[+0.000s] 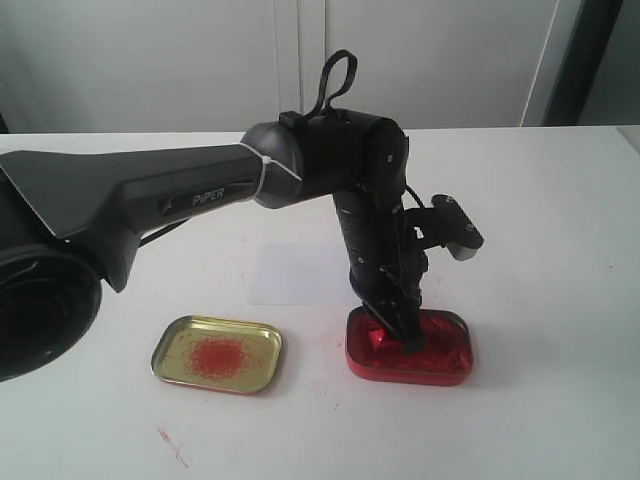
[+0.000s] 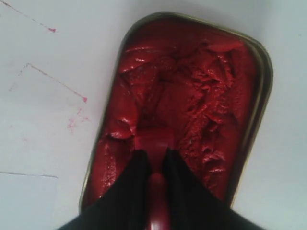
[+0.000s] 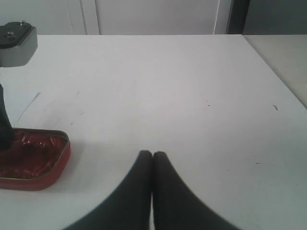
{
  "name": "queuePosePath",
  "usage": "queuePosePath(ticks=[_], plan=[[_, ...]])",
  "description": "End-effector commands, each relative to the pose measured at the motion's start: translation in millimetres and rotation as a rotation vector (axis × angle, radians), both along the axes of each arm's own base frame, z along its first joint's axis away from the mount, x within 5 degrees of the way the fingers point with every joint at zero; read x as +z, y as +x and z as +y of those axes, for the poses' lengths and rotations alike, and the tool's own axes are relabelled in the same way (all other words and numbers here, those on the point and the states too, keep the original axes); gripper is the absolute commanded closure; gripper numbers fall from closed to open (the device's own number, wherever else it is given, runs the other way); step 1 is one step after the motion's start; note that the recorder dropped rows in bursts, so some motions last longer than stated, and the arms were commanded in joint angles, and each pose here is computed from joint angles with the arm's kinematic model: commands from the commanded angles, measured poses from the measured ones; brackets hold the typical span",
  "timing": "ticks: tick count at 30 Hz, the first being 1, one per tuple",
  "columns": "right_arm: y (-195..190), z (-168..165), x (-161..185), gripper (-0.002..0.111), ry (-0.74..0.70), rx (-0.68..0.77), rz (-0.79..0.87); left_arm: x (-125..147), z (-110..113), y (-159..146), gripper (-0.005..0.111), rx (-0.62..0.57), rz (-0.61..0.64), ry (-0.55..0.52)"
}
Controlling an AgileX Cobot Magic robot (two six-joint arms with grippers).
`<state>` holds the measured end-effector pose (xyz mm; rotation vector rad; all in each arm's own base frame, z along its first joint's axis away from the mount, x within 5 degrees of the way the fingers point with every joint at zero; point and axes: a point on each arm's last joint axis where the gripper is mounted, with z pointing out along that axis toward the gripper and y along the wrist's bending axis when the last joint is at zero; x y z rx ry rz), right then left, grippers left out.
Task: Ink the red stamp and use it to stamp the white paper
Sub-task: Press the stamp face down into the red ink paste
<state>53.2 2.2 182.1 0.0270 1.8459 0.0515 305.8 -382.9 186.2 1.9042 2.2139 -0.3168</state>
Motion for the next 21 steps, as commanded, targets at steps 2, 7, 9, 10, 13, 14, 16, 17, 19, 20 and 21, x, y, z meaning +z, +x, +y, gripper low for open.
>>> queuePosePath(ticks=[2,7,9,10,13,14,16,17,19,20,21], plan=[[0.2,-0.3,-0.4,0.108,0.005,-0.007,-0.013,-17.1,-2.2,-2.6,0.107,-0.014,0.028,0.047],[0.2,-0.3,-0.4,0.108,0.005,-0.007,-0.013,-30.4,-2.3,-3.7,0.107,-0.015,0.065,0.073],[0.2,-0.3,-0.4,0.108,0.005,-0.007,-0.013,-36.1,-2.6,-4.3,0.107,-0.013,0.082,0.083],[0.2,-0.3,-0.4,0.108,0.005,-0.007,-0.013,-38.9,-2.7,-4.9,0.107,-0.013,0.094,0.086],[0.2,-0.3,-0.4,0.108,0.005,-0.007,-0.013,-50.3,-3.2,-6.3,0.107,-0.011,0.128,0.103],[0.2,-0.3,-0.4,0.108,0.005,-0.007,-0.013,-51.6,-3.6,-6.5,0.107,-0.01,0.133,0.102],[0.2,-0.3,-0.4,0.108,0.005,-0.007,-0.013,-56.1,-3.6,-6.7,0.107,-0.01,0.142,0.108],[0.2,-0.3,-0.4,0.108,0.005,-0.007,-0.013,-57.7,-3.7,-6.6,0.107,-0.007,0.144,0.111],[0.2,-0.3,-0.4,0.108,0.005,-0.007,-0.013,-59.9,-3.9,-6.8,0.107,-0.006,0.15,0.112],[0.2,-0.3,-0.4,0.108,0.005,-0.007,-0.013,-59.7,-4.0,-6.9,0.107,-0.006,0.151,0.111],[0.2,-0.3,-0.4,0.108,0.005,-0.007,-0.013,-59.7,-4.0,-6.9,0.107,-0.006,0.151,0.111]])
